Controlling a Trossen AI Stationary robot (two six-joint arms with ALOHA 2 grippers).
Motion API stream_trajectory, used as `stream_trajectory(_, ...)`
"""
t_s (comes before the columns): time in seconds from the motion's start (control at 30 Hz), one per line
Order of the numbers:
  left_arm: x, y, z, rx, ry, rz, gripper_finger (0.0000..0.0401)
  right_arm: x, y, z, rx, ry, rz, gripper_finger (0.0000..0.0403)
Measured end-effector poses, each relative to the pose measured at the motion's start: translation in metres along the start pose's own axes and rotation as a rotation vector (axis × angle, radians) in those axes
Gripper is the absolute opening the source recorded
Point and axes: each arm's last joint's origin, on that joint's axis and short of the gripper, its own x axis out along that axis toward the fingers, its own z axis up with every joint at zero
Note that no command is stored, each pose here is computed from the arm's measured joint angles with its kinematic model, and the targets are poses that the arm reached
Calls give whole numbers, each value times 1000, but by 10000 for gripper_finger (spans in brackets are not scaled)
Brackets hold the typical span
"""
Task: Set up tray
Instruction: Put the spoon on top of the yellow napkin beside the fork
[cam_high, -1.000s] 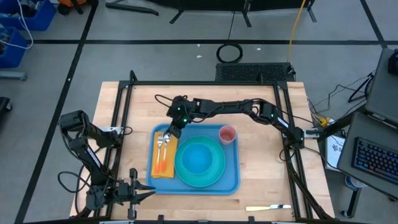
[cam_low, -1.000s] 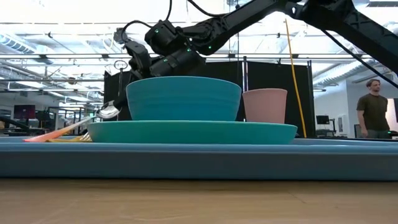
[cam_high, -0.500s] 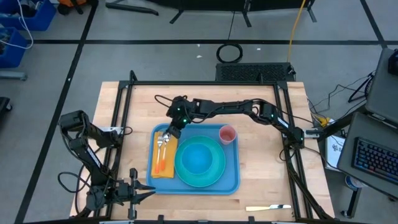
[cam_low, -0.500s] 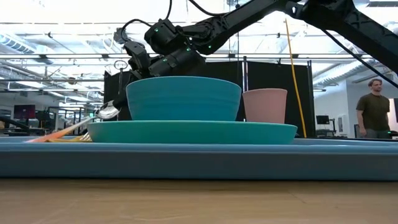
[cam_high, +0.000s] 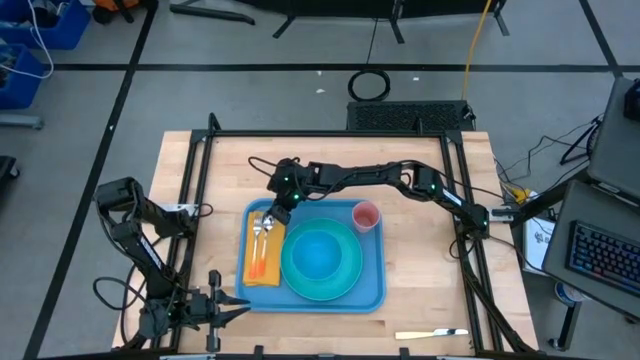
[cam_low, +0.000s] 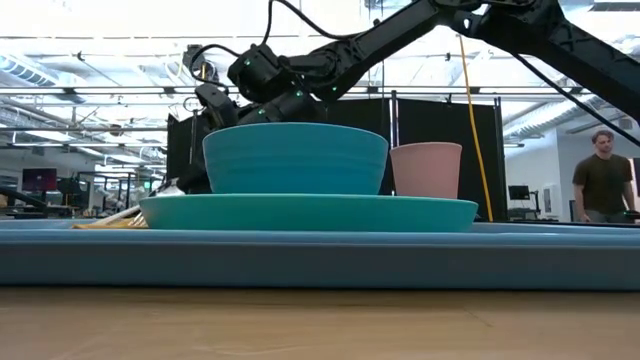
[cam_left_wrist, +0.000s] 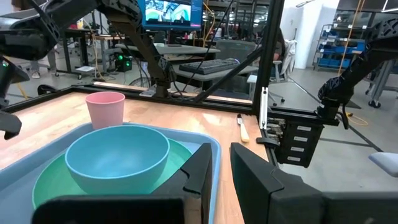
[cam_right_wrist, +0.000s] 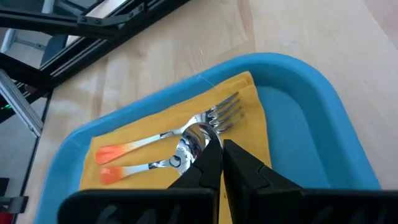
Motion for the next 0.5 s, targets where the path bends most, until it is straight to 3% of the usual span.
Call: stream_trajectory(0.5, 0, 0, 0, -1, 1, -1, 63, -1, -2, 0, 4, 8, 17, 6)
